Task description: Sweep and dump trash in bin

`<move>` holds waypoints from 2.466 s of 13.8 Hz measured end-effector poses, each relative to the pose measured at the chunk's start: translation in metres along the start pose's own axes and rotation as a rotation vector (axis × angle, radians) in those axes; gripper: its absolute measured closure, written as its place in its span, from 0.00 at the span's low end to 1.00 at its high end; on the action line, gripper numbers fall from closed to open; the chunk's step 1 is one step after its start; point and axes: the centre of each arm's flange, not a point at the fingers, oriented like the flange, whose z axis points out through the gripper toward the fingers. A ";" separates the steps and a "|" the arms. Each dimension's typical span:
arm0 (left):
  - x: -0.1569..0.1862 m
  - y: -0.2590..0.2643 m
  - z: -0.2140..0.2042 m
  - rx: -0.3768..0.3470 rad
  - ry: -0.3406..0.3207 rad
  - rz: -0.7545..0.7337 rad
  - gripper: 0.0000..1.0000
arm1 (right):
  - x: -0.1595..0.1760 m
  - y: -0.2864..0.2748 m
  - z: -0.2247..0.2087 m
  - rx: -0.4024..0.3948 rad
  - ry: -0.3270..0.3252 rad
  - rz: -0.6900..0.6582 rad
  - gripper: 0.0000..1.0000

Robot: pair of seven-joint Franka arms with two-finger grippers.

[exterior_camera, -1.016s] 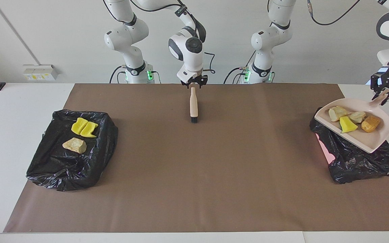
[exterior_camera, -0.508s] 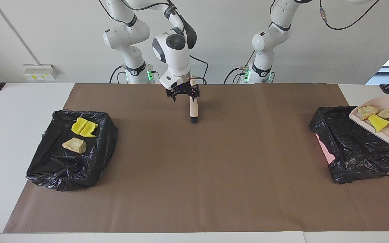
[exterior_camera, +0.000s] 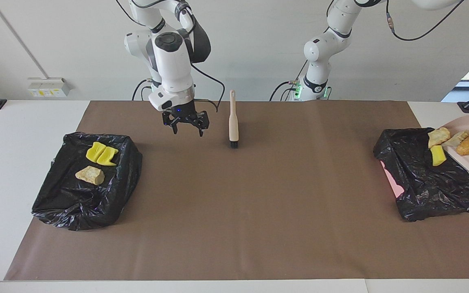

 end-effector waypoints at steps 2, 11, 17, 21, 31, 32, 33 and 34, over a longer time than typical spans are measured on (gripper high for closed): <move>0.013 -0.004 -0.008 -0.023 -0.030 0.045 0.69 | 0.019 0.024 -0.033 -0.003 0.009 -0.026 0.00; 0.021 -0.008 -0.078 0.034 -0.016 -0.047 0.69 | 0.042 0.097 -0.150 -0.053 0.016 -0.022 0.00; 0.074 -0.007 -0.089 -0.041 0.245 -0.202 0.69 | 0.044 0.183 -0.197 -0.056 0.011 -0.042 0.00; 0.141 -0.007 -0.114 -0.138 0.351 -0.320 0.69 | 0.047 0.192 -0.182 -0.046 -0.022 -0.032 0.00; 0.376 0.026 -0.238 -0.412 0.483 -0.793 0.69 | 0.048 0.187 -0.155 -0.045 -0.065 -0.041 0.00; 0.402 0.033 -0.253 -0.435 0.485 -0.835 0.69 | 0.048 0.186 -0.155 -0.045 -0.065 -0.044 0.00; 0.431 0.041 -0.268 -0.455 0.485 -0.887 0.69 | 0.048 0.185 -0.155 -0.045 -0.065 -0.045 0.00; 0.460 0.049 -0.282 -0.476 0.483 -0.935 0.69 | 0.048 0.184 -0.155 -0.045 -0.064 -0.046 0.00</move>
